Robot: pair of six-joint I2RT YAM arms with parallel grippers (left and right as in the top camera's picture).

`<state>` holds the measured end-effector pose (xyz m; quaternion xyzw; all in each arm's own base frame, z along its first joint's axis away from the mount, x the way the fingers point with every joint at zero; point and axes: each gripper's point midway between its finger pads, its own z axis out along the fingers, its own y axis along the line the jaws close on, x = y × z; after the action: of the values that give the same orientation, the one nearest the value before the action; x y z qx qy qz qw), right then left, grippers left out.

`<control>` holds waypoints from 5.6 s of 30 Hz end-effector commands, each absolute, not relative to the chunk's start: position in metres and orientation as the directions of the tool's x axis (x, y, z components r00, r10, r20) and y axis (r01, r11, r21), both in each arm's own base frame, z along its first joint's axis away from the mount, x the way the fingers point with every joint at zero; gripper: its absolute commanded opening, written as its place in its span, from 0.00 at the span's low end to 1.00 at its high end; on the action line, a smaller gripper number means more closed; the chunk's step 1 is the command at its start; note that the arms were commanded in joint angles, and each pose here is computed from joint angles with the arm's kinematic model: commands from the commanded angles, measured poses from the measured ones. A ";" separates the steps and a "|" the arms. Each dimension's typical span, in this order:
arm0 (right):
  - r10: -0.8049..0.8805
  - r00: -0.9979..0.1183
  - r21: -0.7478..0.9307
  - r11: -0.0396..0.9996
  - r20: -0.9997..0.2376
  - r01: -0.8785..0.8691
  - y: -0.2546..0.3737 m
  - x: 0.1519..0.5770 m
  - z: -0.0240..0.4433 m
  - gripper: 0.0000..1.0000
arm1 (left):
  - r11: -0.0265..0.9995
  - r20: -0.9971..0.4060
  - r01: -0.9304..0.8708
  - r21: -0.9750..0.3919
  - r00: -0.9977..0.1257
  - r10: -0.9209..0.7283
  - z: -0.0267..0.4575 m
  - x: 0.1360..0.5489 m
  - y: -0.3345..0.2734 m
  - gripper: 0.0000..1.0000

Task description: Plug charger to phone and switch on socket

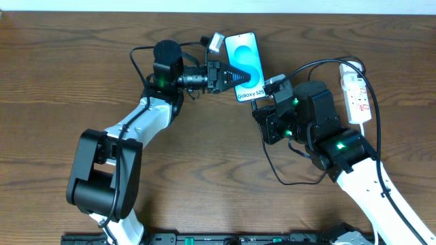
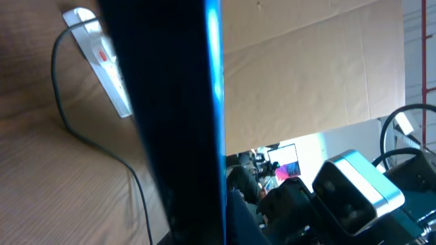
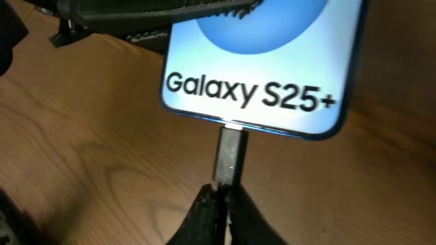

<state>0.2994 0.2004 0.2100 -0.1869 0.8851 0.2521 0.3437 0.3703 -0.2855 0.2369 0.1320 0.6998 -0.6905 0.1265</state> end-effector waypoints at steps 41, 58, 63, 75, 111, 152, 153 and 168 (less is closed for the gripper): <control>-0.112 -0.754 0.159 0.948 -0.647 -0.277 0.184 0.306 0.186 0.01 | -0.040 -0.414 0.413 -0.910 -0.904 0.108 0.239 0.340 -0.304 0.07; -0.078 -0.704 0.182 0.941 -0.706 -0.286 0.182 0.306 0.212 0.24 | -0.022 -0.434 0.433 -0.901 -0.898 0.072 0.239 0.344 -0.311 0.07; -0.053 -0.667 0.149 0.959 -0.744 -0.242 0.147 0.279 0.243 0.56 | 0.032 -0.389 0.388 -0.921 -0.920 -0.036 0.238 0.365 -0.311 0.07; 0.155 -0.357 0.166 0.986 -0.921 0.002 0.024 0.184 0.328 0.99 | 0.212 -0.420 0.377 -0.902 -0.880 -0.220 0.261 0.404 -0.351 0.07; 0.199 -0.312 0.203 0.979 -0.929 0.021 0.013 0.172 0.329 0.99 | 0.407 -0.098 0.163 -0.899 -0.980 0.175 0.048 0.417 -0.343 0.08; 0.202 -0.316 0.205 0.979 -0.927 0.024 0.013 0.172 0.327 0.99 | 0.590 -0.078 0.156 -0.792 -0.985 0.156 -0.001 0.405 -0.336 0.29; 0.202 -0.316 0.205 0.979 -0.927 0.024 0.013 0.172 0.327 0.99 | 0.607 -0.076 0.152 -0.780 -0.986 0.149 -0.004 0.406 -0.333 0.30; 0.202 -0.315 0.204 0.979 -0.927 0.027 0.012 0.172 0.327 0.99 | 0.803 -0.070 0.126 -0.583 -0.992 0.105 -0.040 0.410 -0.297 0.42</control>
<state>0.1702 0.0145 0.3302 0.0626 0.8051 0.0827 0.5840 0.4065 -0.3290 0.0131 0.0705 0.9125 -0.4030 0.0067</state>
